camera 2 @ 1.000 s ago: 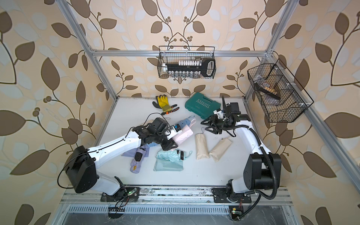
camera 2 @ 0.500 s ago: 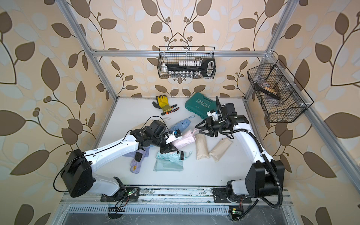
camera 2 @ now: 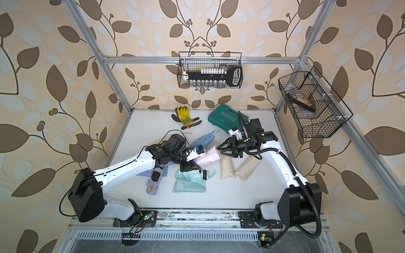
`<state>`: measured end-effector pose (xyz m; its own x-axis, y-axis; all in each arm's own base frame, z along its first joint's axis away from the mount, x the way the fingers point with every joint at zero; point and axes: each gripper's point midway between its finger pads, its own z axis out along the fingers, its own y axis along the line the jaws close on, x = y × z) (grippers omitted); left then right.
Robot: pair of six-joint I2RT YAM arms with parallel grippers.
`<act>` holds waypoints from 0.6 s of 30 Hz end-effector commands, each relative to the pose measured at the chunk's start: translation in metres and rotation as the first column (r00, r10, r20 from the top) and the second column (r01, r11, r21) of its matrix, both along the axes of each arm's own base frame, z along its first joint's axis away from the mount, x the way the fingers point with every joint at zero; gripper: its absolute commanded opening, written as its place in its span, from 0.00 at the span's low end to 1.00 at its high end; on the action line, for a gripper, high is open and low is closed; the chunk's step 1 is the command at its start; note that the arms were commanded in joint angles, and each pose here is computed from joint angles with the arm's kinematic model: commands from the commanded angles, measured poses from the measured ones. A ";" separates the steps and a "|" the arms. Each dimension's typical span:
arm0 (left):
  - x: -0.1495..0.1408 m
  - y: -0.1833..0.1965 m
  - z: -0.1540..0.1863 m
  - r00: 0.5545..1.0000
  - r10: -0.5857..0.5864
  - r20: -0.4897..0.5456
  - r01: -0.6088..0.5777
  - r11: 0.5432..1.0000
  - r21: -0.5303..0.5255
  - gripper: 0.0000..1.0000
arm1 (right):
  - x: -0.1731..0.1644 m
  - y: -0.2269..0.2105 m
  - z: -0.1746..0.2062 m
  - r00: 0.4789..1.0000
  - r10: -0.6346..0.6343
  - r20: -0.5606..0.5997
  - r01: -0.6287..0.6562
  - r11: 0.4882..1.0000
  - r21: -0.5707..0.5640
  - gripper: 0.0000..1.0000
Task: Take umbrellas out of sleeves
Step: Take out the umbrella from the umbrella sleeve.
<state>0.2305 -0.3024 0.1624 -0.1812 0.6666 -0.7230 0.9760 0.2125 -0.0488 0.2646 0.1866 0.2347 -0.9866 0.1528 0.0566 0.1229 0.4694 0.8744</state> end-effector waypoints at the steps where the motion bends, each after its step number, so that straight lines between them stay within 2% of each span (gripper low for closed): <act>1: -0.002 -0.013 0.044 0.994 -0.054 0.095 0.063 0.993 -0.098 0.00 | -0.009 0.003 -0.002 1.000 0.030 -0.006 -0.030 0.999 0.013 0.37; 7: -0.003 -0.012 0.043 0.994 -0.056 0.097 0.065 0.993 -0.095 0.00 | -0.014 0.009 -0.007 0.999 0.050 -0.016 -0.050 0.999 0.005 0.33; 18: -0.005 -0.013 0.043 0.993 -0.061 0.099 0.070 0.993 -0.096 0.00 | -0.021 0.021 -0.011 0.996 0.086 -0.026 -0.085 0.996 0.007 0.32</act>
<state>0.2248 -0.2991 0.1605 -0.1787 0.6809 -0.7102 0.9788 0.1963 -0.0581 0.2521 0.1998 0.2245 -0.9928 0.1011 0.0650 0.1067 0.4924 0.8638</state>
